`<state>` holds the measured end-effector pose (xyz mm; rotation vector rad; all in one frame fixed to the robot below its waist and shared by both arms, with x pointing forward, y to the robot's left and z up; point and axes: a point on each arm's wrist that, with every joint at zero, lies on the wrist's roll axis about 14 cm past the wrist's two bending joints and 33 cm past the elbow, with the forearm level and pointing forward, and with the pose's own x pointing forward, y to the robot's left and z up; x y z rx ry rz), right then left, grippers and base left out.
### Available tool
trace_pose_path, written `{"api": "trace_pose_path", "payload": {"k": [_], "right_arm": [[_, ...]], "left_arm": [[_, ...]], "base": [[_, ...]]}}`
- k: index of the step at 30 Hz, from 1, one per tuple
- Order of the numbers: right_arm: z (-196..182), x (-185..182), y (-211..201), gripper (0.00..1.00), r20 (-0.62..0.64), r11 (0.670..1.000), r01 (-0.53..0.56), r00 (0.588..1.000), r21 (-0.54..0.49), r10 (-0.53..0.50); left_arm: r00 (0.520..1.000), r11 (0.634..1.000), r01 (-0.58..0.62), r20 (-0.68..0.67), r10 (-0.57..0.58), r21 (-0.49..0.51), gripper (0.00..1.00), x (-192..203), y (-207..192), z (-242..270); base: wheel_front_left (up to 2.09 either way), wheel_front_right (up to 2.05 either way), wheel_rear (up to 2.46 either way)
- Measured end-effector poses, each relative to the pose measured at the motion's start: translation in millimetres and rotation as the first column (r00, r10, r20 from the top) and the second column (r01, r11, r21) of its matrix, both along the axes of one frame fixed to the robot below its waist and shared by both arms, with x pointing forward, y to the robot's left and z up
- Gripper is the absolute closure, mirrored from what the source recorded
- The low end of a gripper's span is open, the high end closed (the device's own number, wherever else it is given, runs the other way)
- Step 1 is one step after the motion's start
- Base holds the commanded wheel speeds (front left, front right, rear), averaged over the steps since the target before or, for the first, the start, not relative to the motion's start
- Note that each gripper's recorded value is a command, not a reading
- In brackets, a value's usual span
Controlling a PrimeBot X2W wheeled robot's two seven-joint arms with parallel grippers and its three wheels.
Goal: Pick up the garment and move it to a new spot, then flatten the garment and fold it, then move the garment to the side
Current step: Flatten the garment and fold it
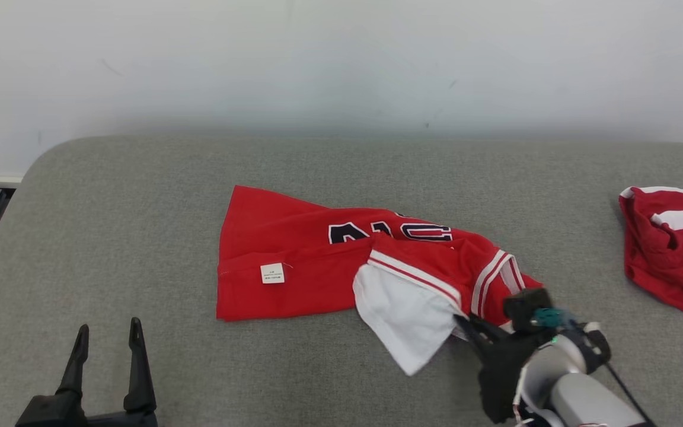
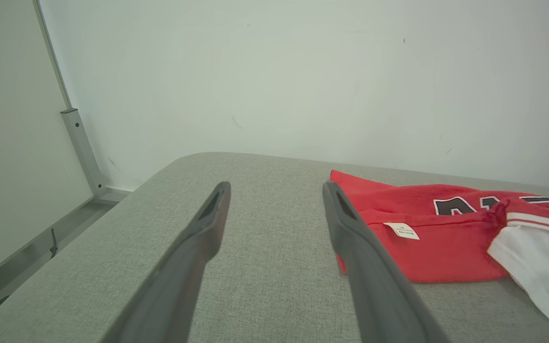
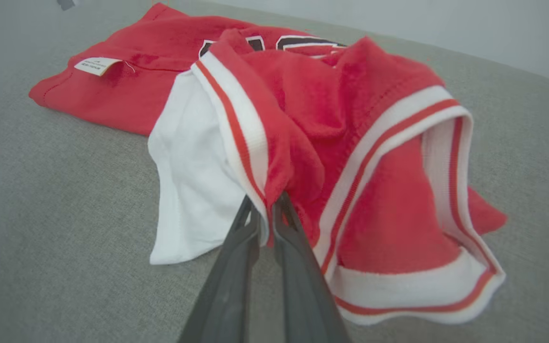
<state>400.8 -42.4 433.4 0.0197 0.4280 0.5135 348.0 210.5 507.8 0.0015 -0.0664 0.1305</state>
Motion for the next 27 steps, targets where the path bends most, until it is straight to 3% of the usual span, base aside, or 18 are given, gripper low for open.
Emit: {"api": "trace_pose_path", "payload": {"k": [11,21,22,24,25,27], "right_arm": [[22.3,1.2,-102.8,1.0,0.104,0.984,0.176,0.979,-0.001,-0.175],[-7.8,-15.2,-141.9,1.0,0.004,0.968,0.238,0.971,-0.08,-0.238],[-9.9,-15.7,-140.6,0.89,-0.004,0.968,0.239,0.971,-0.077,-0.24],[-11.8,-15.9,-135.8,0.25,-0.012,0.97,0.234,0.972,-0.068,-0.236],[-11.7,-15.5,-132.9,0.0,-0.016,0.97,0.236,0.971,-0.054,-0.237],[-9.5,-14.2,-127.1,0.0,-0.019,0.971,0.238,0.971,-0.024,-0.239]], "left_arm": [[0.999,0.999,0.052,-0.01,-0.052,-0.005,0.0,4.8,-16.3,-0.7],[0.99,0.991,0.132,-0.04,-0.133,-0.02,0.0,10.9,-43.1,-7.1],[0.99,0.991,0.134,-0.046,-0.135,-0.02,0.0,10.7,-43.0,-8.6],[0.989,0.99,0.139,-0.053,-0.14,-0.021,0.0,10.5,-44.5,-10.6],[0.988,0.99,0.14,-0.059,-0.142,-0.022,0.0,10.4,-45.0,-12.0],[0.987,0.989,0.144,-0.071,-0.145,-0.021,0.0,10.3,-44.2,-15.1]], "base": [[0.0,0.0,0.0],[0.0,0.0,0.0],[0.0,0.0,0.0],[0.0,0.0,0.0],[0.0,0.0,0.0],[0.0,0.0,0.0]]}}
